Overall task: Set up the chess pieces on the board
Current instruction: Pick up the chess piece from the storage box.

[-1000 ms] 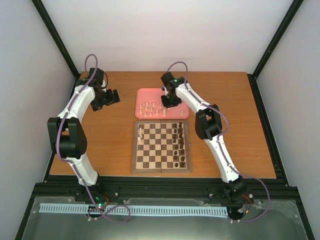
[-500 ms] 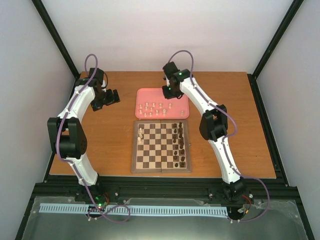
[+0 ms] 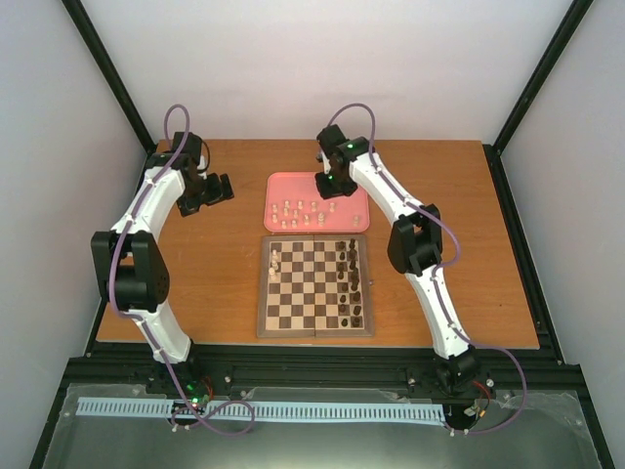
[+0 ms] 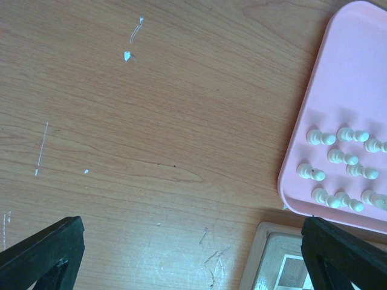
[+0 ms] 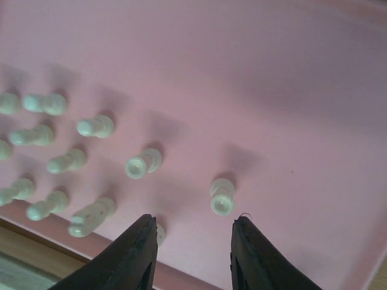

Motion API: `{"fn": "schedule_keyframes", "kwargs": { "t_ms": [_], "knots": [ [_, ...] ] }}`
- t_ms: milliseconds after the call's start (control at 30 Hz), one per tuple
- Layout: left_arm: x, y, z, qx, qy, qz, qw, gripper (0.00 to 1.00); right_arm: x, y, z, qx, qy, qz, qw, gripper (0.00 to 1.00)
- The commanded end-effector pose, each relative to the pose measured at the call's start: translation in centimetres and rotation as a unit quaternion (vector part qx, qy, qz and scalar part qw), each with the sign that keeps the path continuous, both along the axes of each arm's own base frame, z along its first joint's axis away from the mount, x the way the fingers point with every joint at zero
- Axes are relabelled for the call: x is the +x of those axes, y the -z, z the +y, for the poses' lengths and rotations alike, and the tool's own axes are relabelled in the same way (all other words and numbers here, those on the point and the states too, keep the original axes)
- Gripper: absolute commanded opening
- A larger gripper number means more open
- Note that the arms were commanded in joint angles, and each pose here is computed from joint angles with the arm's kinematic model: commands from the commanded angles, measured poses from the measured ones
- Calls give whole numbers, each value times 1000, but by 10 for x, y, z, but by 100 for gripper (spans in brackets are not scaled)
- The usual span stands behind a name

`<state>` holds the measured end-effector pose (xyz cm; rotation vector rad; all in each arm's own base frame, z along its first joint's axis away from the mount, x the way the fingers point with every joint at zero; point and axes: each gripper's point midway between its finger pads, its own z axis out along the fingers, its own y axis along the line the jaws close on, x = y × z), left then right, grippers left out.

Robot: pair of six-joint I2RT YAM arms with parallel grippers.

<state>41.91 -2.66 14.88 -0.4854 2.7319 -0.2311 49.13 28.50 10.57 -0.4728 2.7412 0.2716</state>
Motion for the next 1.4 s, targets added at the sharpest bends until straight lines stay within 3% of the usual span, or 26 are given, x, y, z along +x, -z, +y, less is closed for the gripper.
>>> {"fn": "schedule_keyframes", "kwargs": {
  "t_ms": [0,367,1033,1367],
  "knots": [
    [0,-20,1,1,1,-24,1000,100,-10,19,-1,-9,-1,35,999,35],
    [-1,-20,1,0,1,-23,1000,100,-10,47,-12,-25,18,64,997,28],
    [2,-20,2,6,0,-21,1000,100,-7,75,-16,-34,20,79,996,30],
    [3,-20,2,7,0,-19,1000,100,3,70,-14,-28,21,59,998,21]
  ]
}}
